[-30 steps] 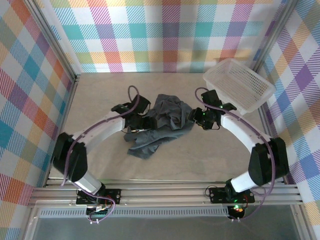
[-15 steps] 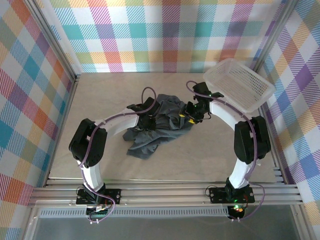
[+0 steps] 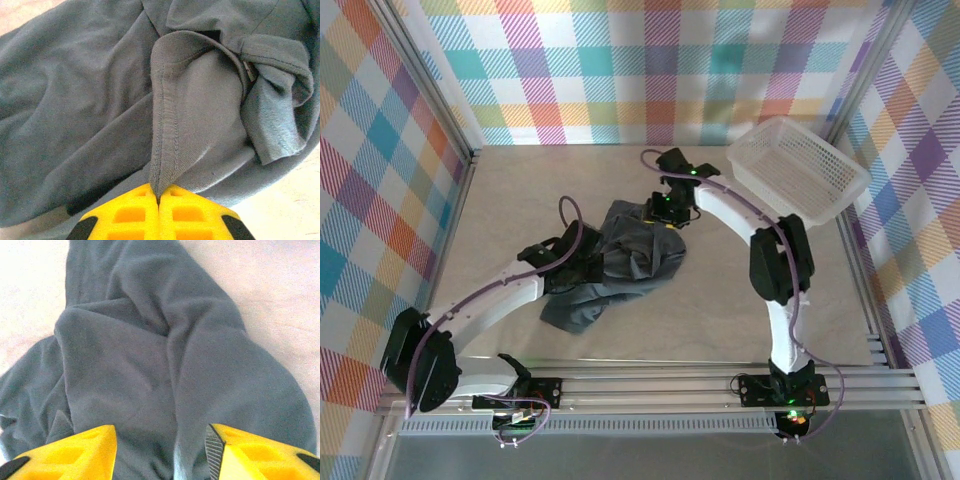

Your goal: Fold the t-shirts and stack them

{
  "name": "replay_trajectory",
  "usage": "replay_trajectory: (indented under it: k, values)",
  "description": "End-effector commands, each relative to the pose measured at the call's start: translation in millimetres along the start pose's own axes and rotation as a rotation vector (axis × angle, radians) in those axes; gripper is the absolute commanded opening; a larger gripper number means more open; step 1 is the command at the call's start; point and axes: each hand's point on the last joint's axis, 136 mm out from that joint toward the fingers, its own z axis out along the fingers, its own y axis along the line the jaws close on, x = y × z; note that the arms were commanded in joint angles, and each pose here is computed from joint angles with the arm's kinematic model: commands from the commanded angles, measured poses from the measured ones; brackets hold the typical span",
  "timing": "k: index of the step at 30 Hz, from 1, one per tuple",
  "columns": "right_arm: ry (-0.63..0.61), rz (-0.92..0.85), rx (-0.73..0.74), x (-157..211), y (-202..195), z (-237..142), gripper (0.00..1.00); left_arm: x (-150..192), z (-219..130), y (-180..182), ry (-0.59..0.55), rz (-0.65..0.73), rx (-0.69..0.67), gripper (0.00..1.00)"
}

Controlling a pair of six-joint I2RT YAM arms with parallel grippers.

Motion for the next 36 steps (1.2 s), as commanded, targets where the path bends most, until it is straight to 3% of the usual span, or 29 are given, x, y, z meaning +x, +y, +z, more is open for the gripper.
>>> replay_trajectory:
  k: [1,6,11,20,24,32,36]
  values:
    - [0.055,-0.215,0.053,20,20,16,0.55,20,5,9,0.052,-0.021,-0.035,0.00]
    - [0.125,-0.363,0.050,51,48,43,0.59,24,8,15,0.057,-0.051,-0.055,0.00]
    - [0.158,-0.356,0.107,64,42,61,0.58,27,6,16,0.058,-0.059,-0.051,0.00]
    - [0.053,-0.279,0.205,19,23,52,0.31,34,-1,18,0.064,-0.073,-0.030,0.00]
    - [0.039,-0.218,0.201,4,9,41,0.05,35,-4,19,0.055,-0.085,-0.031,0.00]
    - [-0.044,-0.129,0.132,-25,-8,-5,0.03,24,-7,17,0.032,-0.093,-0.036,0.00]
    - [-0.053,-0.144,0.096,-21,-12,-24,0.19,21,-4,15,0.035,-0.090,-0.044,0.00]
